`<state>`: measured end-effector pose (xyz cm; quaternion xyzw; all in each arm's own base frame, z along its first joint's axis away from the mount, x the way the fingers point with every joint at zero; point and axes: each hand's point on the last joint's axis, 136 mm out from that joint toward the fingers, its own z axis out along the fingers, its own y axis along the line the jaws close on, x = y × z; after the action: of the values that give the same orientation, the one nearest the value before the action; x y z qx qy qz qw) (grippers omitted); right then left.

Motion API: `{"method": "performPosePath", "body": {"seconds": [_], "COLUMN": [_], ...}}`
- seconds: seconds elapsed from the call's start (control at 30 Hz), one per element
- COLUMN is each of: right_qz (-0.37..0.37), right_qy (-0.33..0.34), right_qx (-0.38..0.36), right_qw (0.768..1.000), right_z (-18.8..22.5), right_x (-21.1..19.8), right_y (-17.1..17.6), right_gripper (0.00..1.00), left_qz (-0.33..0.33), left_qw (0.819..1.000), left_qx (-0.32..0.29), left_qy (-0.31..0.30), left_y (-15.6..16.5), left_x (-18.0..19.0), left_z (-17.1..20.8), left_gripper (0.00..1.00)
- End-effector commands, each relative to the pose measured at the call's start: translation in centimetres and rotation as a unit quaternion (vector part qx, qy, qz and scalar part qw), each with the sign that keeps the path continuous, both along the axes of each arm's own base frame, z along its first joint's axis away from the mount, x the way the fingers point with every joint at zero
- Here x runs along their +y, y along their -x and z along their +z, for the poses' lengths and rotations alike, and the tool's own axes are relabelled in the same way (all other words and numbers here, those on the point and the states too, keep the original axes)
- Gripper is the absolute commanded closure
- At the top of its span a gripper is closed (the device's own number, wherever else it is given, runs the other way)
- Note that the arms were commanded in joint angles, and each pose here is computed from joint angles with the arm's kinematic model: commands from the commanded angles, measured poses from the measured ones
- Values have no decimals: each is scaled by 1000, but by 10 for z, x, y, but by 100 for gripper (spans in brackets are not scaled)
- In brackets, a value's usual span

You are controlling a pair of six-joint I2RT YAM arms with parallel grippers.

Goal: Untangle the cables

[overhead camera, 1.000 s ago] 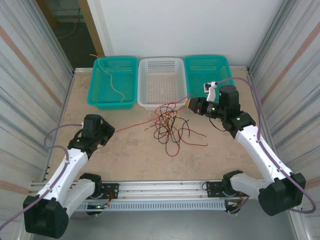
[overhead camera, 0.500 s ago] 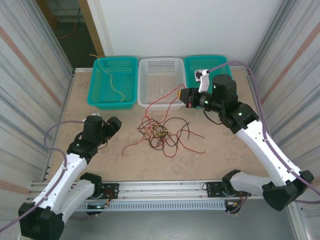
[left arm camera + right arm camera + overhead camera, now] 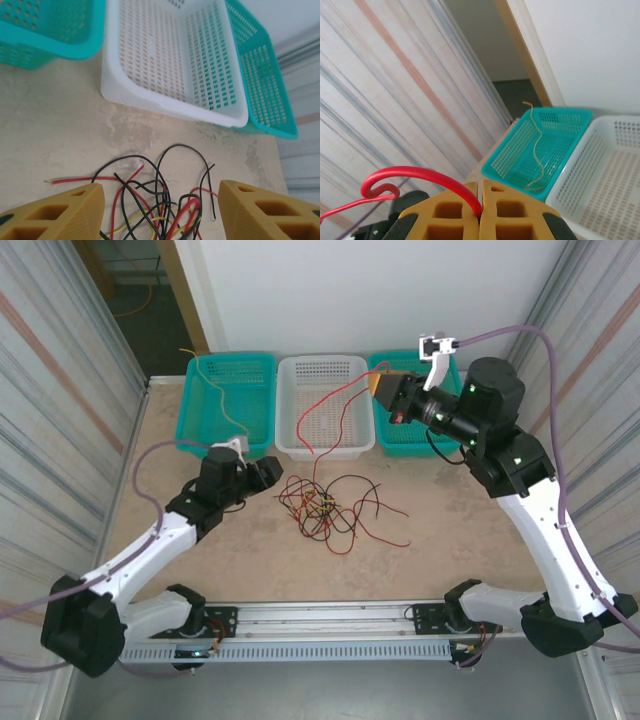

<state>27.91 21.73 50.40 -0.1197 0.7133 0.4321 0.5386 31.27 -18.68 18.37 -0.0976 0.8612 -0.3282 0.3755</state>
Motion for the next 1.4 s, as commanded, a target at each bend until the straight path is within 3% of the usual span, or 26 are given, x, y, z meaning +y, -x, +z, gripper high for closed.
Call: {"method": "performPosePath", "body": {"seconds": [0.0, 0.43, 0.67, 0.93, 1.1, 1.37], "right_qz": [2, -99, -208, -301, -354, -444], "right_qy": [-5, -59, -65, -105, -198, -273], "right_qx": [-30, -101, -118, -37, 0, -1], "right_qw": [1000, 988, 969, 947, 914, 853], "right_z": [20, 92, 112, 83, 55, 28], "right_x": [-6, -67, -115, -186, -243, -301], "right_y": [2, -14, -41, -133, -182, -223], "right_gripper": [100, 100, 98, 100, 100, 100], "left_qz": [-43, -73, -64, -68, -62, -51], "left_qw": [999, 994, 992, 995, 996, 998], "left_qx": [-25, 75, 107, 63, 30, 5], "left_qy": [11, -3, -25, -46, -51, -41], "left_y": [-6, 8, 16, 14, 16, 16], "left_x": [-25, -46, -41, -34, -26, -18], "left_z": [12, -66, -88, -44, -12, 8], "left_gripper": [42, 60, 63, 38, 32, 29]}}
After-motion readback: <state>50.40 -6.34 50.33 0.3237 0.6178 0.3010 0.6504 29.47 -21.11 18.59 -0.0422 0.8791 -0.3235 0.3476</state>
